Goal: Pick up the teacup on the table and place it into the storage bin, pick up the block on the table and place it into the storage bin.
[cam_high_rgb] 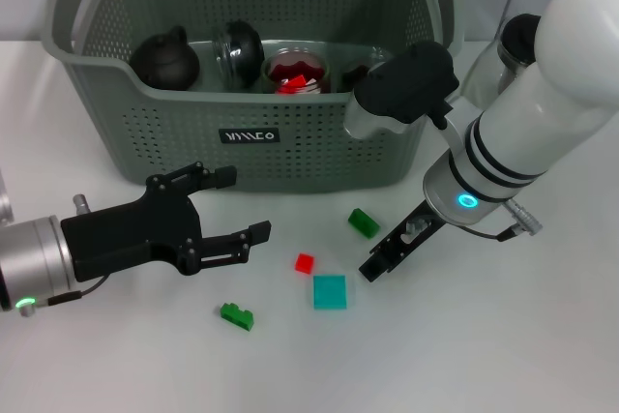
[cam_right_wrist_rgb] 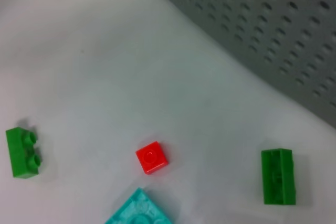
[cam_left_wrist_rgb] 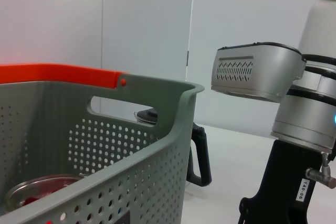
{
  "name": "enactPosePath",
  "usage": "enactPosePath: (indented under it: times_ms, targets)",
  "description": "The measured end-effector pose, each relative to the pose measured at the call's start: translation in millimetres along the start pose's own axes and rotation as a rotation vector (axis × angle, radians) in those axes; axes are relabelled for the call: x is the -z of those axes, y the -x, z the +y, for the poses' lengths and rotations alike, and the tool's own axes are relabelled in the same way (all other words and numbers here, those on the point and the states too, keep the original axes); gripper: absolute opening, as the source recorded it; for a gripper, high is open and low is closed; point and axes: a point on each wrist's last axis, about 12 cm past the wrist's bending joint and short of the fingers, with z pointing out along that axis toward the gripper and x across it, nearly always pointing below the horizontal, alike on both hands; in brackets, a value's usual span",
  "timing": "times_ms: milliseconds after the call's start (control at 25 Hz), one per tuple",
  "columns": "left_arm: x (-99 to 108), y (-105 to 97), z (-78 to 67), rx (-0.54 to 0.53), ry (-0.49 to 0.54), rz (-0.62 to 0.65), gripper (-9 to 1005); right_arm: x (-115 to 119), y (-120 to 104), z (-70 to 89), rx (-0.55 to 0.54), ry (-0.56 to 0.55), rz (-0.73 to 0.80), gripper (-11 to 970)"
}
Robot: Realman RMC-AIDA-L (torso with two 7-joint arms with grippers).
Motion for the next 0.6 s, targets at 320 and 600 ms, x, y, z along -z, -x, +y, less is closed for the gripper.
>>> enactPosePath:
  times_ms: [320, 600]
  targets:
    - [0.3, -1.9, -1.0, 0.012, 0.002, -0.004, 843, -0.7, -0.2, 0.3, 0.003, -0.002, 0.001, 578]
    - [2.6, -2.9, -0.8, 0.014, 0.009, -0.003, 843, 8.9, 1.5, 3.7, 0.024, 0.010, -0.019, 438]
